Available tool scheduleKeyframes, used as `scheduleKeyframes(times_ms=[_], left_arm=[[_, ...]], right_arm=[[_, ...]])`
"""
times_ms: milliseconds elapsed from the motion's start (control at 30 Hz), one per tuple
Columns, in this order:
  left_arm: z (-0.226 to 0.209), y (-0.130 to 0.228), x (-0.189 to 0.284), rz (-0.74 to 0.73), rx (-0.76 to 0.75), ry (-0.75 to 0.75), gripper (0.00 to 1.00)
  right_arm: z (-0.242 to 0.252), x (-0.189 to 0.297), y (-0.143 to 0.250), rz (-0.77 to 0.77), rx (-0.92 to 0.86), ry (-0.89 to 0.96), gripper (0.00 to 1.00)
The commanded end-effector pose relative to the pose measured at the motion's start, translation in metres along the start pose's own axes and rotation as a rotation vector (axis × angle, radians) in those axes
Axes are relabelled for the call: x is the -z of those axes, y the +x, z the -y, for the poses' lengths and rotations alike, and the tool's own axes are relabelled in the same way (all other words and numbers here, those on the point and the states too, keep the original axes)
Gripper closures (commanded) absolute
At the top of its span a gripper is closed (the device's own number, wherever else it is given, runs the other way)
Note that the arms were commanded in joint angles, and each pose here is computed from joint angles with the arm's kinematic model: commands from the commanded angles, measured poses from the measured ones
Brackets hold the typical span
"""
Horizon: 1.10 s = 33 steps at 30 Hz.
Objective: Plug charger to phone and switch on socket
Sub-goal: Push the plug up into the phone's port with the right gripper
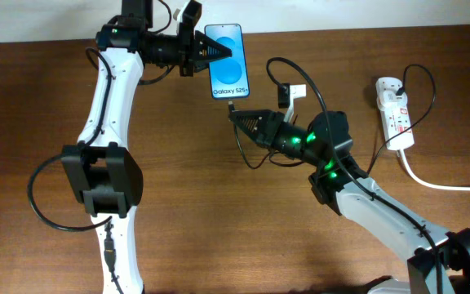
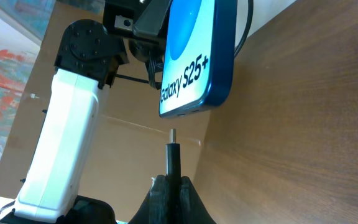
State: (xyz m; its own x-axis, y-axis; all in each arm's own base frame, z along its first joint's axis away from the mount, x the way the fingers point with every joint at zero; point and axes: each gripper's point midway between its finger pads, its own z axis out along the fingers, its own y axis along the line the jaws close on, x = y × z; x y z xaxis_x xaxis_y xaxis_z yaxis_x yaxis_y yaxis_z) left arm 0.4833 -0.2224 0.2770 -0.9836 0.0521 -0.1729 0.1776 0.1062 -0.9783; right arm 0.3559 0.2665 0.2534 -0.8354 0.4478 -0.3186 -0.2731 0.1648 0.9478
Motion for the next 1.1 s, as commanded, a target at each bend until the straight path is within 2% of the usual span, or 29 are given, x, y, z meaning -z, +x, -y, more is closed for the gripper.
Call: scheduleKeyframes(times_ms=[0, 1067], left_arm=[[0.012, 0.002, 0.001, -0.015, -0.004, 0.042, 1.0], [0.019, 0.007, -0.01, -0.047, -0.041, 0.073, 1.0]], right_arm=[[0.001, 0.004, -0.007, 0.011, -0.001, -0.003, 0.96], [-0.002, 0.008, -0.009, 0.001, 0.01, -0.021, 0.96]])
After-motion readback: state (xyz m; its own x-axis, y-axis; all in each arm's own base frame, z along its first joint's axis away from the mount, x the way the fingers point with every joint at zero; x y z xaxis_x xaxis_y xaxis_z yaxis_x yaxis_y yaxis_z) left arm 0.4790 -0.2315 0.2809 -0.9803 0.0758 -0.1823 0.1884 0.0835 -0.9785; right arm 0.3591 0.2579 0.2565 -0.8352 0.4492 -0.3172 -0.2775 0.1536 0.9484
